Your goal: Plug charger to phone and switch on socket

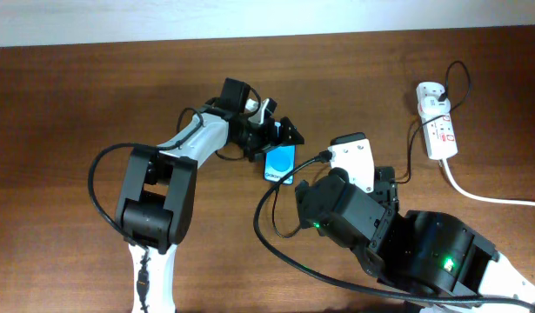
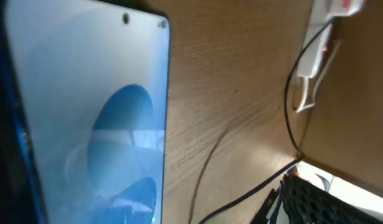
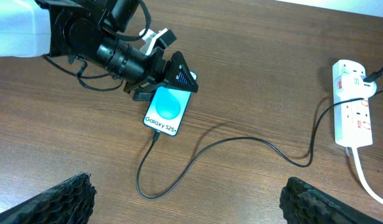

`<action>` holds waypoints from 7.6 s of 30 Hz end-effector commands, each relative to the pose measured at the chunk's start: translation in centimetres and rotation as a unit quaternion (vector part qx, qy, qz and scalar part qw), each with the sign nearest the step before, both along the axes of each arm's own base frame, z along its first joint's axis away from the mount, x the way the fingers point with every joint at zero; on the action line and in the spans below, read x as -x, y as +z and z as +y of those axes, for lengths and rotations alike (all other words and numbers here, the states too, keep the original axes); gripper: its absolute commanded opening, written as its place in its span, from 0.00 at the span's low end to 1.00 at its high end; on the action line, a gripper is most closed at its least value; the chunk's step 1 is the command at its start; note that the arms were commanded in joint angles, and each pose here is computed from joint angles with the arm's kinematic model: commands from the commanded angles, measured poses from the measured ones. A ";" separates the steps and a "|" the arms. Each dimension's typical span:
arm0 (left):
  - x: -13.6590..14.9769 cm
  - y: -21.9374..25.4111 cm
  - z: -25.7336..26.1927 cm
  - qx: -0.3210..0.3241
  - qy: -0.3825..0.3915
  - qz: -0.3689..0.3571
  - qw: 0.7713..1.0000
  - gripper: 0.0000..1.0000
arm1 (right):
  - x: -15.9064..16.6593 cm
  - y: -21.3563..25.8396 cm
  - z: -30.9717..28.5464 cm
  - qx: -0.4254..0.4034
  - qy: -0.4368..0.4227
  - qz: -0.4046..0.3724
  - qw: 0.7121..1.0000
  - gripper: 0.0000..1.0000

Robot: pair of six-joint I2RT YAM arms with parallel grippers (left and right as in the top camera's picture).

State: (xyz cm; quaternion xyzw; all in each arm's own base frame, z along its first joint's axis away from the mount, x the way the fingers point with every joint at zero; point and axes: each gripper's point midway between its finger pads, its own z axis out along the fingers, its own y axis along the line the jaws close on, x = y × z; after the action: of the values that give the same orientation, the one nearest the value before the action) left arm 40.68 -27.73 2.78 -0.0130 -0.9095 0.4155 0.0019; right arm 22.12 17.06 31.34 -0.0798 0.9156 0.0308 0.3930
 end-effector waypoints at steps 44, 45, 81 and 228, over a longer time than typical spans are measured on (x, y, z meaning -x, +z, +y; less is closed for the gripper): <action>17.6 24.7 23.4 -0.316 0.254 -0.426 0.809 0.99 | -1.3 -0.1 -11.0 -0.056 -0.330 -0.044 0.941 0.99; 18.4 24.4 24.0 -0.313 0.261 -0.434 0.804 0.99 | -1.6 -0.6 -11.4 -0.053 -0.344 -0.040 0.937 0.99; 20.4 21.2 25.8 -0.218 0.352 -0.579 0.702 0.99 | -3.9 -8.8 -14.6 -0.002 -0.464 0.102 0.880 0.99; 16.7 13.7 31.3 -0.299 0.451 -0.559 0.628 0.99 | -20.6 -11.7 -38.3 -0.140 -0.568 0.167 0.794 0.04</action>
State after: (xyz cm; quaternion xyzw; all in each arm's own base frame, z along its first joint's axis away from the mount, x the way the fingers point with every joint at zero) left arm 24.06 3.08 16.64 0.1679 -0.7039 -0.0053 -0.6902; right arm 43.92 -19.47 11.45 0.5175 0.8499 -0.0172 0.0979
